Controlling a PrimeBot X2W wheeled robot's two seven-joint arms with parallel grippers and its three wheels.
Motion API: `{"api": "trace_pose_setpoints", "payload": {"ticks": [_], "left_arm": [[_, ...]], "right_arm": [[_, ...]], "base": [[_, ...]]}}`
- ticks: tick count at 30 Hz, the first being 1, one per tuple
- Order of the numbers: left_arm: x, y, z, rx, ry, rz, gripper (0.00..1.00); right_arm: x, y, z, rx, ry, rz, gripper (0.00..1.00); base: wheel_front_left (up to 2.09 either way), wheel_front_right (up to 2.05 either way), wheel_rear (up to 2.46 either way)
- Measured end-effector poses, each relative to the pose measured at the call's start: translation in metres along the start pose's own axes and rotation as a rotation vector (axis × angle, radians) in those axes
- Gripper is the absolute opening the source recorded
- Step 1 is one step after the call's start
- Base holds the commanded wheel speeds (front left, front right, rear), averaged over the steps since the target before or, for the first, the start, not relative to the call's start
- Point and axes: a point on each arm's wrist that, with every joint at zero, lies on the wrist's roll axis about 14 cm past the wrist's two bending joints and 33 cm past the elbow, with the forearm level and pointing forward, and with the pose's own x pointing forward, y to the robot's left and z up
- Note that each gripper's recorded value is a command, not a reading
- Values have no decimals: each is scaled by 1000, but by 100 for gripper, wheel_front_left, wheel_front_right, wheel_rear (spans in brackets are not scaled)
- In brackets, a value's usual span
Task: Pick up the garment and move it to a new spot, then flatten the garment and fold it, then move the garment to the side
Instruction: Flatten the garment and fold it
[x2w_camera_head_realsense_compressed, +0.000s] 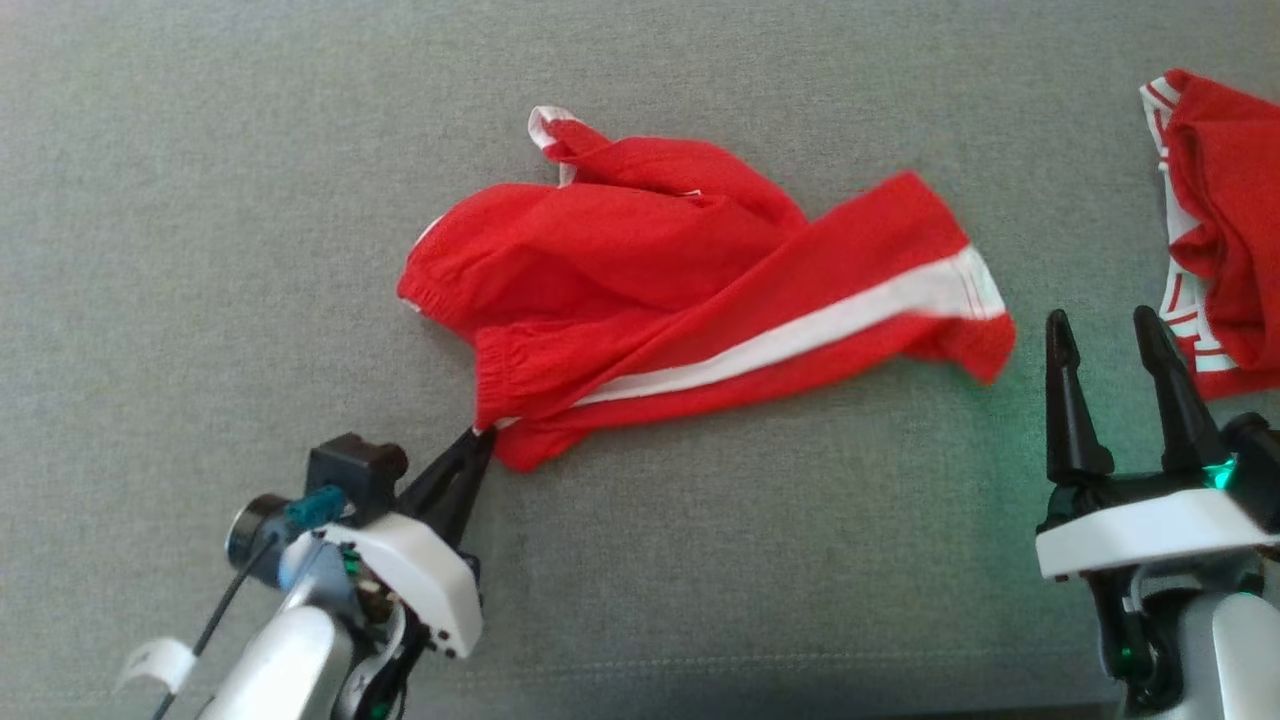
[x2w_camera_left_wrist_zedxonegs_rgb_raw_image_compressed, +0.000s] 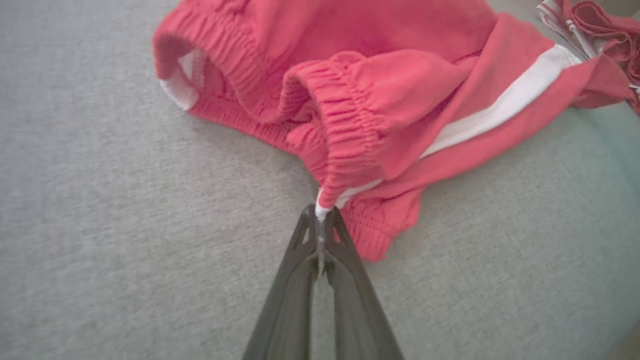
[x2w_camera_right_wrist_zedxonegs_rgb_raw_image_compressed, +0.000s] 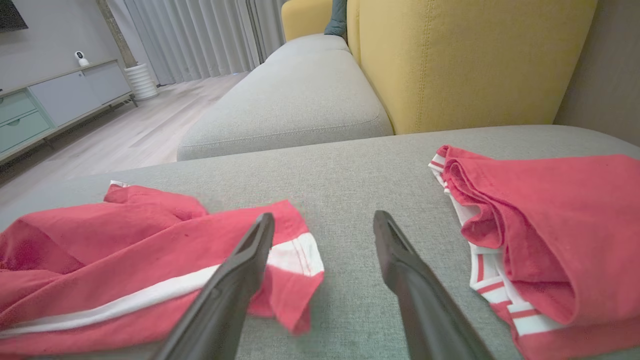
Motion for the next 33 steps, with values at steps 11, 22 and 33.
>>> {"api": "trace_pose_setpoints", "payload": {"ticks": [11,22,33], "left_arm": [[-6,-2,18,-27,-84,5,100],[-41,34,104,18,-493,247,100],[-61,41,108,69,-528,321,100]], "right_arm": [[3,1,6,-8,-17,3,100],[-2,11,40,-67,-97,29,100],[-24,13,45,-77,-97,28,100]], "base": [[0,0,0],[0,0,0],[0,0,0]]}}
